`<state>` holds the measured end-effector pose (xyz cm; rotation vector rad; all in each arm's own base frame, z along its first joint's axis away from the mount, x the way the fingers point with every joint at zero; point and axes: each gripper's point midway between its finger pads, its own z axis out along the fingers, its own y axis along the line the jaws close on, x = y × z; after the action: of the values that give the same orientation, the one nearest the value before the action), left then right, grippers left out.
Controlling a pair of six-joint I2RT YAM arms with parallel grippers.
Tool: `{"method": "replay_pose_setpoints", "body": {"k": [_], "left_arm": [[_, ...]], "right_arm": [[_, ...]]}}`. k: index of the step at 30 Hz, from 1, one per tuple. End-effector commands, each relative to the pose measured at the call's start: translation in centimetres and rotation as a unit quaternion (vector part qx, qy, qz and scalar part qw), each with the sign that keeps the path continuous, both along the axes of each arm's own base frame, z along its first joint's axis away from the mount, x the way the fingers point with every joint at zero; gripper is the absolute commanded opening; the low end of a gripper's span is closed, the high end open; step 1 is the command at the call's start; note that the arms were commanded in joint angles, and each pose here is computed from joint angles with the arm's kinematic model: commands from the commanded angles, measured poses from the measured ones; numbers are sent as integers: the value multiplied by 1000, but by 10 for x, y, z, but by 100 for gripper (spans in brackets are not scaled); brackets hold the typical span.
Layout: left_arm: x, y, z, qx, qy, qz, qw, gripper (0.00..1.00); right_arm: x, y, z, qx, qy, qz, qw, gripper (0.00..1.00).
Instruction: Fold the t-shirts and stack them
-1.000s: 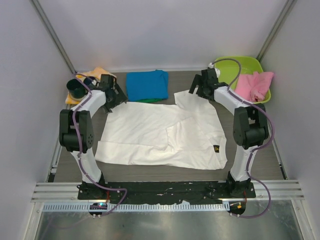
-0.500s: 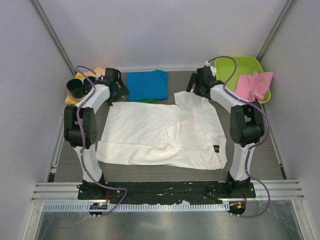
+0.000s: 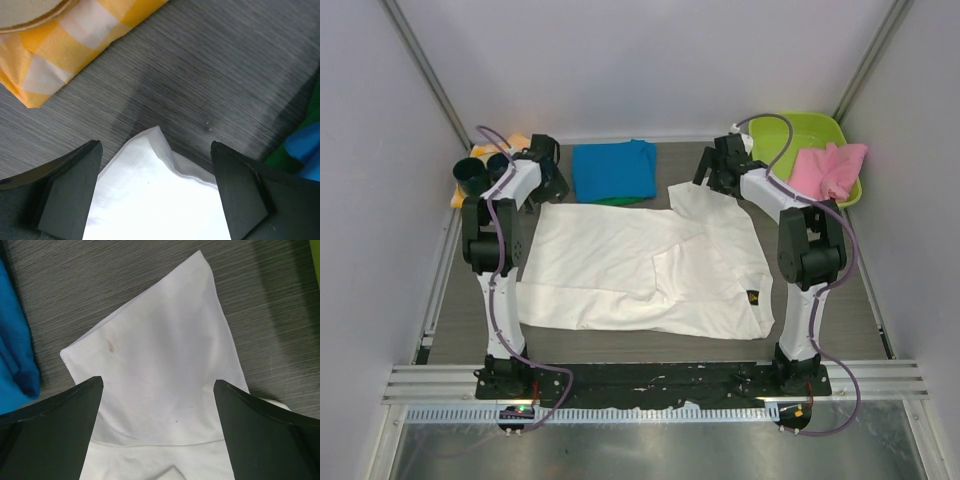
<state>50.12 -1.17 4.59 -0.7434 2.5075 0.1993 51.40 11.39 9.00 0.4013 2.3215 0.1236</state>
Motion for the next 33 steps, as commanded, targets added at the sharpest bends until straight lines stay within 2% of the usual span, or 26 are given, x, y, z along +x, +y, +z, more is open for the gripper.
{"method": "replay_pose_setpoints", "body": {"k": [1,5,8,9,14,16,17,19,25,26,28,33], "left_arm": [[6,8,8,12,-4,-1,1000,92],[7,6,4,4,-7,-2,1000,82],[8,4,3,-7,-9,-4,1000,68],[8,3,3,-10,-10,-3,1000,61],[8,3,2,-14,-15,-3,1000,46],[8,6,2,-11,-14,0,1000,30],[8,7,2,-12,-15,2,1000,16],[8,11,3,-10,-17,7,1000,1],[7,13,7,-13,-26,11,1000,0],[6,13,9,-12,-26,11,1000,0],[6,12,13,-14,-30,7,999,0],[6,11,18,-19,-39,4,999,0]], "right_arm": [[18,3,17,5,-32,2,999,99],[18,3,11,6,-26,0,1000,99],[16,2,6,4,-21,-1,1000,99],[16,1,4,4,-19,-1,1000,99],[14,3,3,7,-18,0,1000,99],[14,1,3,2,-19,-2,1000,99],[14,0,4,-1,-20,-3,1000,99],[17,-5,7,-9,-27,-12,1000,99],[43,-22,12,9,-41,-43,998,99],[47,-23,-1,13,-32,-49,998,98],[60,-31,5,10,-40,-60,997,98],[77,-48,-20,-13,-27,-83,996,97]]}}
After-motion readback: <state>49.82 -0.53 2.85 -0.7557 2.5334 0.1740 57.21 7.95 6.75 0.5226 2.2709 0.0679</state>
